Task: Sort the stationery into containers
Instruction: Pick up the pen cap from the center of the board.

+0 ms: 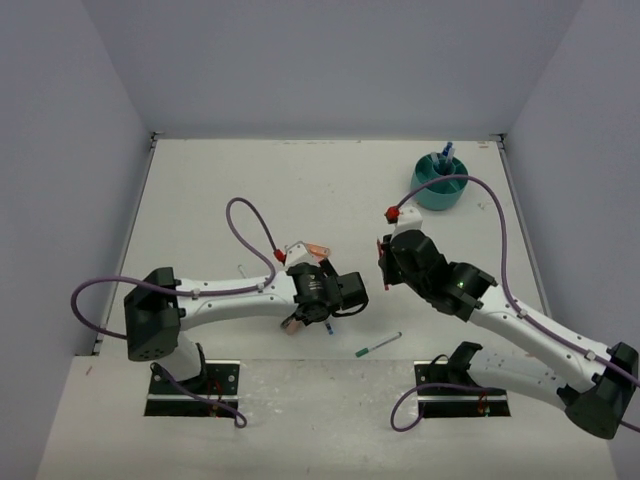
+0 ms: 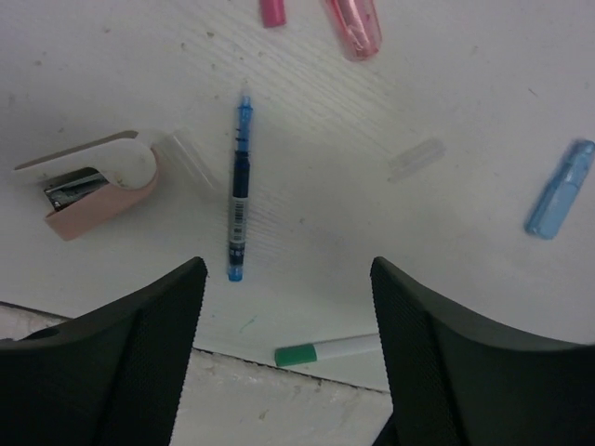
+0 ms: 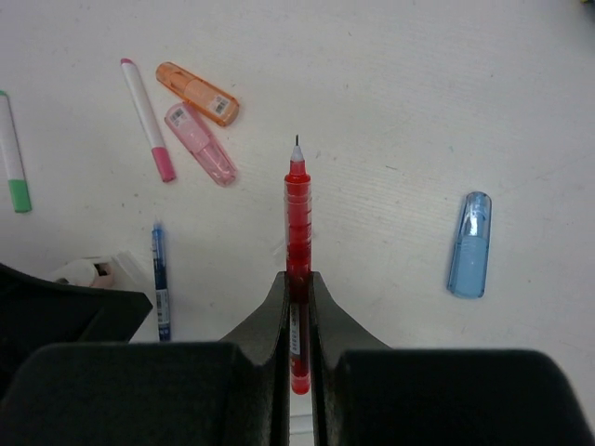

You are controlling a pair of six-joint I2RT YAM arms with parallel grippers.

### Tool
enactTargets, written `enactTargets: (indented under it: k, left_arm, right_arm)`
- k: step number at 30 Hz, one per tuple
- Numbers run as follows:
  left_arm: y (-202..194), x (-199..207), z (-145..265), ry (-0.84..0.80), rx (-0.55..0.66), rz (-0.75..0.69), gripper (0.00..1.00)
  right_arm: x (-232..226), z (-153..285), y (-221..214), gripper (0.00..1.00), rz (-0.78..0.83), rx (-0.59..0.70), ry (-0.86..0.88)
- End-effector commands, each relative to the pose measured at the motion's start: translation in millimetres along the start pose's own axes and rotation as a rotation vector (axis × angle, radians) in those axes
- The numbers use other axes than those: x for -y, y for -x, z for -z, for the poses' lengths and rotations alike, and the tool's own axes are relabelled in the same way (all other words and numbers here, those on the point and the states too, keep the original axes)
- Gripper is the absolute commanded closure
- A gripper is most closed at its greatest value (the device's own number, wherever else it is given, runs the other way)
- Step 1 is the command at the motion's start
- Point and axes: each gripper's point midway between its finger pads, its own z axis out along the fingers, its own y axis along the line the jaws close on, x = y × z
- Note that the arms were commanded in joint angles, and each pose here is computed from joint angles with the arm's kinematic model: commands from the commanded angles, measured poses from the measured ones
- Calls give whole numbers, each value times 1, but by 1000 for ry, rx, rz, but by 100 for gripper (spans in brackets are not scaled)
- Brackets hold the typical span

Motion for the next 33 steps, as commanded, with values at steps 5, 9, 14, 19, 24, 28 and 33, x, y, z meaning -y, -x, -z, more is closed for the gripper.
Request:
enactTargets:
  k: [5,9,14,19,24,28,33]
  left_arm:
    - [22,-25,-23,147,129,193,49]
    - [20,-35,-41,189,92,198,50]
    - [13,-37,-54,194,62,176,51]
    - [9,-35,-64,183,59,163,51]
    - [8,-32,-67,183,52,155,51]
    - [6,-40,-71,212,46,155,52]
    - [-4,-55,-79,250,24,149,52]
  right_arm:
    - [1,10,14,100,8,74,29]
    - [-1,9,13,100,12,67,35]
    - [-1,4,9,100,22,50,31]
    - [-4,-1,5,100,38,29,38]
    - [-5,-4,2,100,46,17,39]
    - [-5,-4,2,100,49,15,40]
    - [-6,-6,0,100,54,8,43]
